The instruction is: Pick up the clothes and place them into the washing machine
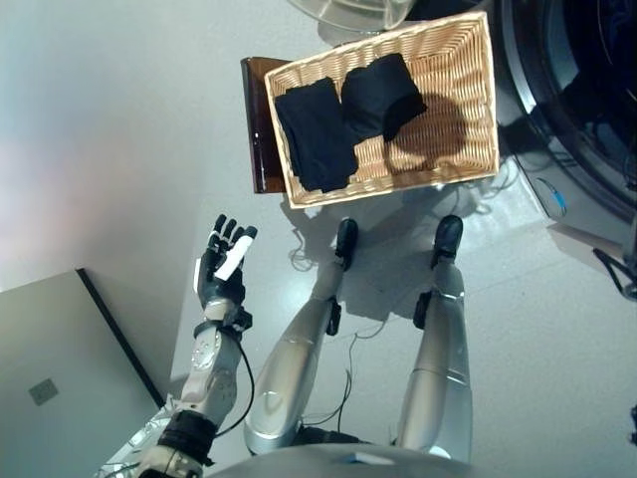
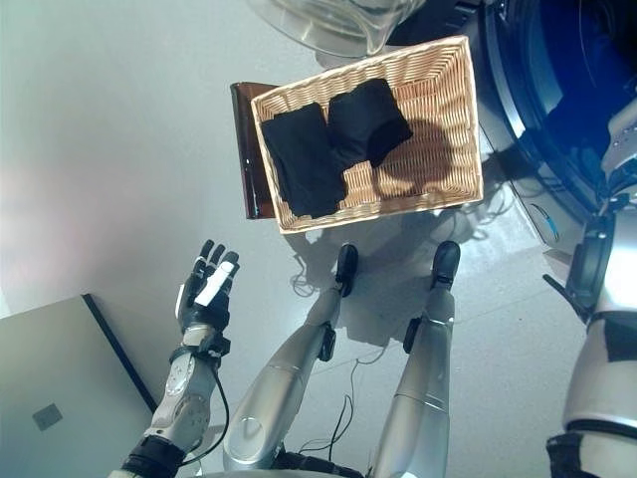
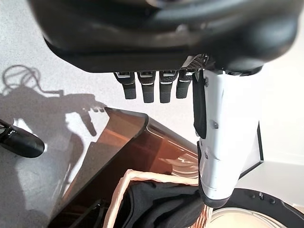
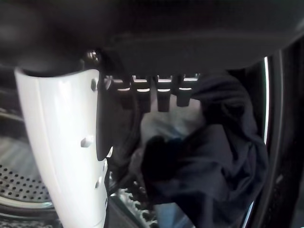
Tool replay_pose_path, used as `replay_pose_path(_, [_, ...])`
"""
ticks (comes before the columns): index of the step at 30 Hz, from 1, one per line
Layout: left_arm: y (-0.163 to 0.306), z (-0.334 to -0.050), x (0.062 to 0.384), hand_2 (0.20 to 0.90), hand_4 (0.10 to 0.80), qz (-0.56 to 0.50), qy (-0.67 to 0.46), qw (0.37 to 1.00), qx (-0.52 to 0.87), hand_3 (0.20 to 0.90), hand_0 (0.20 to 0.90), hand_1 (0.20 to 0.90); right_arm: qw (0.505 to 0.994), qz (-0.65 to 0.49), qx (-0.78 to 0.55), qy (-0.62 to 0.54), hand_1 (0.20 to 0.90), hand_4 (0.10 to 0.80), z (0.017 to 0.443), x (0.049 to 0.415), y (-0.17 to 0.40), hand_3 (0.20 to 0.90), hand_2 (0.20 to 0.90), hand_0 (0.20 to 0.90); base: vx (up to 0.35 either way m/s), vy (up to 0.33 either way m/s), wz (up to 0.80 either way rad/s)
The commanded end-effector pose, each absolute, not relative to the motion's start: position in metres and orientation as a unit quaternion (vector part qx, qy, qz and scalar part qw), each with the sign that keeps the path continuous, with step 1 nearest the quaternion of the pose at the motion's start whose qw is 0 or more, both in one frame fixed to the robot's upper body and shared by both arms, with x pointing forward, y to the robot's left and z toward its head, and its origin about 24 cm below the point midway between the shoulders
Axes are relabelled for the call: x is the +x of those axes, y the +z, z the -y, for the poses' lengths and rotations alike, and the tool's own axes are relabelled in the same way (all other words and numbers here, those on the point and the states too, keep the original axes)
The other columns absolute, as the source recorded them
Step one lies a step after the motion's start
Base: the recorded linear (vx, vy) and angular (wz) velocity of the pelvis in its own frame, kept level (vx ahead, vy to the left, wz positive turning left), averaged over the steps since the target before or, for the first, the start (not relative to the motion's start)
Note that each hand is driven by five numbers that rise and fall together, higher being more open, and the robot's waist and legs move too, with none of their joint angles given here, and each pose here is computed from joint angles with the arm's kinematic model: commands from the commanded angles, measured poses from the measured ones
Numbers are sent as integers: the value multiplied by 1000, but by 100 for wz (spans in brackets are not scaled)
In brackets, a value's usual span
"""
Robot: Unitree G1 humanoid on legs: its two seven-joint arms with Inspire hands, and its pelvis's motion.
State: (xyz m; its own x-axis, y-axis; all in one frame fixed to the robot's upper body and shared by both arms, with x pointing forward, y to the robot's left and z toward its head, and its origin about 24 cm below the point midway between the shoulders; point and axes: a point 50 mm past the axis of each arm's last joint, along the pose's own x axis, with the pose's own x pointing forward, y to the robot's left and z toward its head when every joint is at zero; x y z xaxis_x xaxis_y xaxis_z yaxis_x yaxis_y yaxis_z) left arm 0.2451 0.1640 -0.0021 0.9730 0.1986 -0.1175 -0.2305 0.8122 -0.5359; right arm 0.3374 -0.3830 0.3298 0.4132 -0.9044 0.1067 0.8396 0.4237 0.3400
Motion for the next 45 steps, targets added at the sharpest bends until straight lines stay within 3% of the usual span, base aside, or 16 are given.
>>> replay_pose_path(1, [13, -191, 240, 900, 800, 29, 141, 956, -255, 900, 900, 900, 786, 216, 10, -579, 900, 800, 396, 308, 378, 900, 900, 900, 0, 0, 0])
replay_pose_path(8, [16, -189, 242, 900, 800, 34, 141, 957, -253, 900, 900, 900, 739, 195, -48, -643, 900, 800, 394, 305, 374, 900, 900, 900, -16, 3, 0])
replay_pose_path(13, [18, -186, 244, 900, 800, 39, 140, 956, -256, 900, 900, 900, 724, 193, -63, -660, 900, 800, 392, 307, 369, 900, 900, 900, -7, 3, 0])
replay_pose_path(24, [22, -182, 246, 900, 800, 56, 134, 957, -253, 900, 900, 900, 697, 183, -227, -655, 900, 800, 372, 327, 343, 900, 900, 900, 0, 0, 0])
replay_pose_path(33, [21, -182, 246, 900, 800, 62, 137, 957, -247, 900, 900, 900, 701, 172, -335, -606, 900, 800, 348, 350, 310, 900, 900, 900, 0, 0, 0])
replay_pose_path(45, [12, -188, 242, 900, 800, 49, 148, 957, -246, 900, 900, 900, 727, 172, -381, -545, 900, 800, 316, 371, 278, 900, 900, 900, 0, 0, 0])
